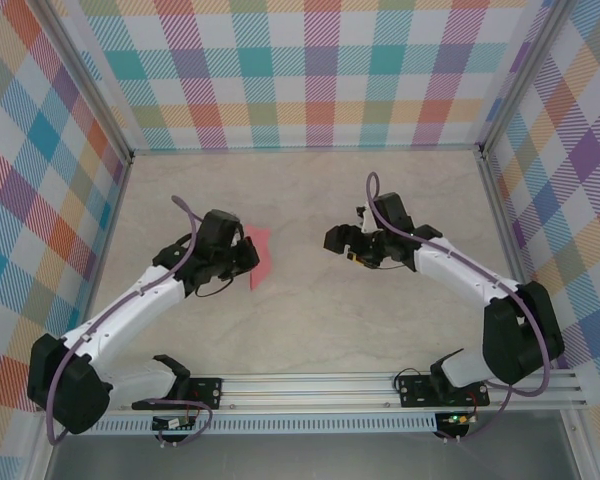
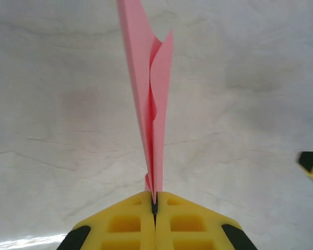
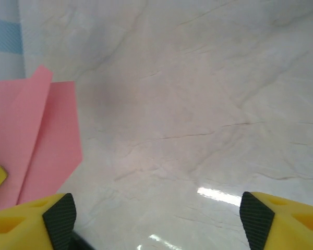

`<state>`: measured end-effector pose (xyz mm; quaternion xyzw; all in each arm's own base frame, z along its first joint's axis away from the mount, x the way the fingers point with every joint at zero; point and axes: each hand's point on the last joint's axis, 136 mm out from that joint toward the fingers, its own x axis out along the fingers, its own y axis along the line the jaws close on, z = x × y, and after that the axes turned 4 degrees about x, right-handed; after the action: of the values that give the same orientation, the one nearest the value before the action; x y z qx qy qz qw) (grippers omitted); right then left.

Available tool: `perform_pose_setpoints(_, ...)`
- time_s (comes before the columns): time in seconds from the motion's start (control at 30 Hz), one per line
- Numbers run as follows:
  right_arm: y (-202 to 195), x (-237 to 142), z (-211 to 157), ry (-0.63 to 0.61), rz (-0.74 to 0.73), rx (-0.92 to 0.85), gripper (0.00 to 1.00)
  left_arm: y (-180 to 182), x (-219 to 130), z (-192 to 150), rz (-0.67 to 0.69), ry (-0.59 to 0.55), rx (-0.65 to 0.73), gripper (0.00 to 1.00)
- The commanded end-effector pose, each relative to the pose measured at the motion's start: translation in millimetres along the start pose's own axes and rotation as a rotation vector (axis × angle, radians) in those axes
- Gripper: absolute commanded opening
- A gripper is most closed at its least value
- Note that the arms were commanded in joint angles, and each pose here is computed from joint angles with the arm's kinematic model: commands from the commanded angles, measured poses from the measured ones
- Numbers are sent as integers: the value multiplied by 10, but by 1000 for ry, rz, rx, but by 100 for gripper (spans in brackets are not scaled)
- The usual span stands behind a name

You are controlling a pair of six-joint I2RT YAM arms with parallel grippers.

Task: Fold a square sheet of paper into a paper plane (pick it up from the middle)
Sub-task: Turn over the paper at the center of the table.

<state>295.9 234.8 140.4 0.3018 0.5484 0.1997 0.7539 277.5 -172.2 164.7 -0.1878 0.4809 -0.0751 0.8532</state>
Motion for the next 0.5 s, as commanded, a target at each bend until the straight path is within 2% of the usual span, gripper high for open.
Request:
perform_pose_setpoints(0.0,-390,-67,-34,-40,-178,-27,90,492,-95,-19,398,7,169,5)
perform_pose_setpoints(0.27,-662,-156,-46,-90,-297,6,93,496,19,125,833,-1,420,5)
perform_pose_setpoints(0.37,-762,-187,-64,-104,-341,28,93,410,212,84,896,22,491,6)
perform_pose_setpoints(0.47,-844,-211,-82,-108,-379,48,93,306,477,-31,877,65,513,8)
